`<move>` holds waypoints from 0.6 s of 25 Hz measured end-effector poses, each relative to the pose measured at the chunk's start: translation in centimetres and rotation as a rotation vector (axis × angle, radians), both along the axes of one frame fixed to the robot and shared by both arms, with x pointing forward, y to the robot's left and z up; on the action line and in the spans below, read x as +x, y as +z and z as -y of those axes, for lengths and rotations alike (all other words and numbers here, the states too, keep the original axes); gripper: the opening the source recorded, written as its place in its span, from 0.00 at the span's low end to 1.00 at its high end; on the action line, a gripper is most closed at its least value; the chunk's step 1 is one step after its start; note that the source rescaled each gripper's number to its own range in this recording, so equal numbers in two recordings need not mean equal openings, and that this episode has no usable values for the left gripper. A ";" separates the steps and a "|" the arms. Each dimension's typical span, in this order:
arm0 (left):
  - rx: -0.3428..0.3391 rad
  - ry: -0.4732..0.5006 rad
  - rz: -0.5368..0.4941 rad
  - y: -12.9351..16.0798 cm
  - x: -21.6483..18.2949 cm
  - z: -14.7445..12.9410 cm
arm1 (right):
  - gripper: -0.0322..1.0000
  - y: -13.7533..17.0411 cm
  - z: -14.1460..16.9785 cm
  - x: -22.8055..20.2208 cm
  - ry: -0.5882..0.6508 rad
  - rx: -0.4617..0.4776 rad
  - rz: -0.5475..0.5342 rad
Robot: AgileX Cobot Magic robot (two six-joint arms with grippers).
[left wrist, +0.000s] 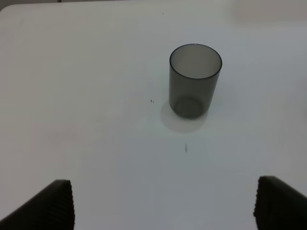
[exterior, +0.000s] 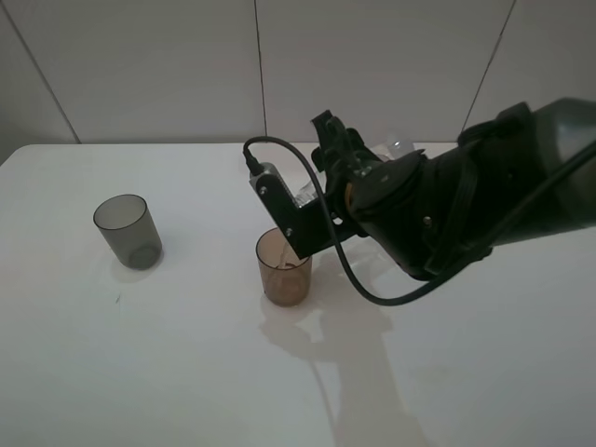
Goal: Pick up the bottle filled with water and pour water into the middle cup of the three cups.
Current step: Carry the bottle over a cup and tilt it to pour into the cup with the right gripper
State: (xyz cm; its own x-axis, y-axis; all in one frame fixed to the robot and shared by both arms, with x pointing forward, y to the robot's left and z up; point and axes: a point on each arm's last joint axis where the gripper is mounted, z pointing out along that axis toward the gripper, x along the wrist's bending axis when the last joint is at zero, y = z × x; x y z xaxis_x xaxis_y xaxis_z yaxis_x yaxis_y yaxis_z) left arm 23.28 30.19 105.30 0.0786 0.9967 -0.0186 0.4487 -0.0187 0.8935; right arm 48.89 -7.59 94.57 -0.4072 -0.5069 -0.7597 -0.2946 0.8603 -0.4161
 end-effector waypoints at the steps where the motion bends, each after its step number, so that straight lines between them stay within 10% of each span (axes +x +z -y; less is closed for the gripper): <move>1: 0.000 0.000 0.000 0.0 0.0 0.0 | 0.05 0.0 0.0 0.0 -0.002 -0.001 0.002; 15: 0.000 0.000 0.000 0.0 0.0 0.0 | 0.05 0.0 0.0 0.0 0.036 -0.068 0.008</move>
